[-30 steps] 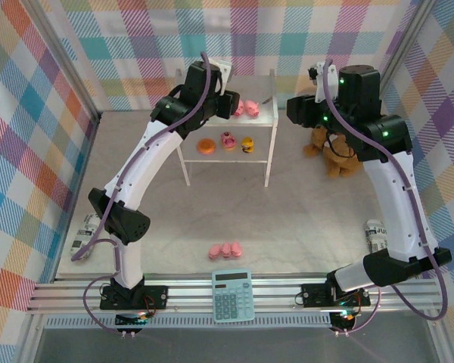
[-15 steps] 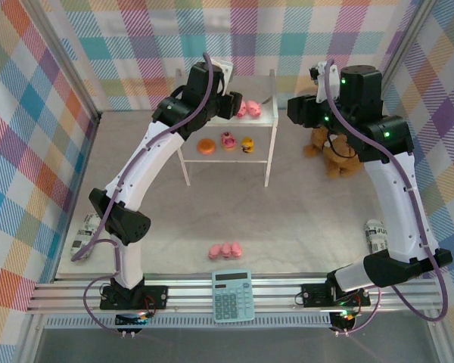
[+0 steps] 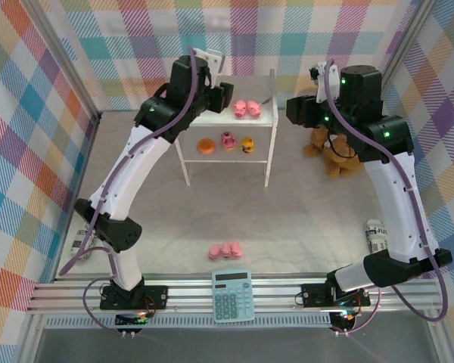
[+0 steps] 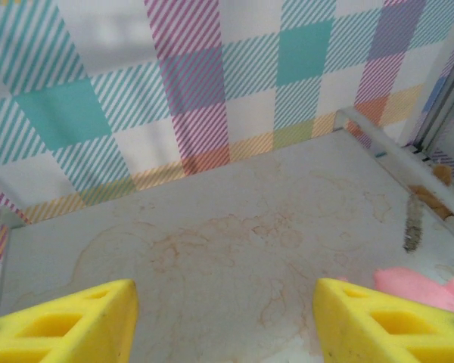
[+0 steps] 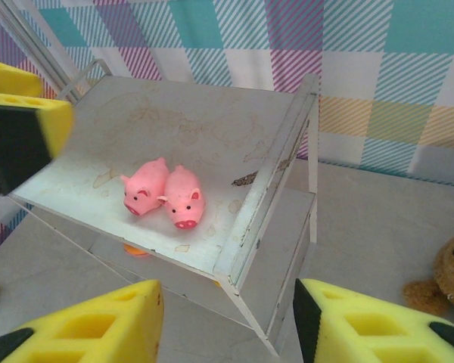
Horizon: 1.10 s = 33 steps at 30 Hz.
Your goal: Place and organize the plastic toys onto the shelf
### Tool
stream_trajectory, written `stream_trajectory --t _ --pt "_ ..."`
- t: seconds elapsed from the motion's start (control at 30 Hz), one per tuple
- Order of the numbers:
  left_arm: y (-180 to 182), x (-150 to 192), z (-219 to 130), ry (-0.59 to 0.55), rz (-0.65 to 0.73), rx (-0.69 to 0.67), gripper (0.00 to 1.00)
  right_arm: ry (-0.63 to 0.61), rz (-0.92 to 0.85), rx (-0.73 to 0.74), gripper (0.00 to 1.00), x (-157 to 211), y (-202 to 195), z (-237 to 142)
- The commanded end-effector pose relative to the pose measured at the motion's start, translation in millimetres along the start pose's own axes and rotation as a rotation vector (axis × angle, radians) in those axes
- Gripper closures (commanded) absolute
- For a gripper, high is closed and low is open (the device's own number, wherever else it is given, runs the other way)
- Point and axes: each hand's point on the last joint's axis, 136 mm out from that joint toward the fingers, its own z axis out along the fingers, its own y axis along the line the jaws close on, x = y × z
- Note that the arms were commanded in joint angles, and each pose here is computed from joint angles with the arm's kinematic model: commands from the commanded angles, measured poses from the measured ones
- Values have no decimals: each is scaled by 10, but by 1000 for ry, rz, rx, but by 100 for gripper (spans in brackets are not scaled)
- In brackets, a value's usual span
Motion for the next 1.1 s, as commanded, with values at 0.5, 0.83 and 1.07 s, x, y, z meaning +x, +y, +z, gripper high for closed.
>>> stream_trajectory --t 0.5,0.83,1.07 --pt "-513 3125 -1683 617 -103 116 46 193 286 255 34 1407 -755 -368" --pt "-1031 4046 -1686 738 19 236 46 240 329 151 35 1768 -573 -355" --pt "-1204 4345 -1521 786 93 267 45 207 331 115 36 1737 -488 -439"
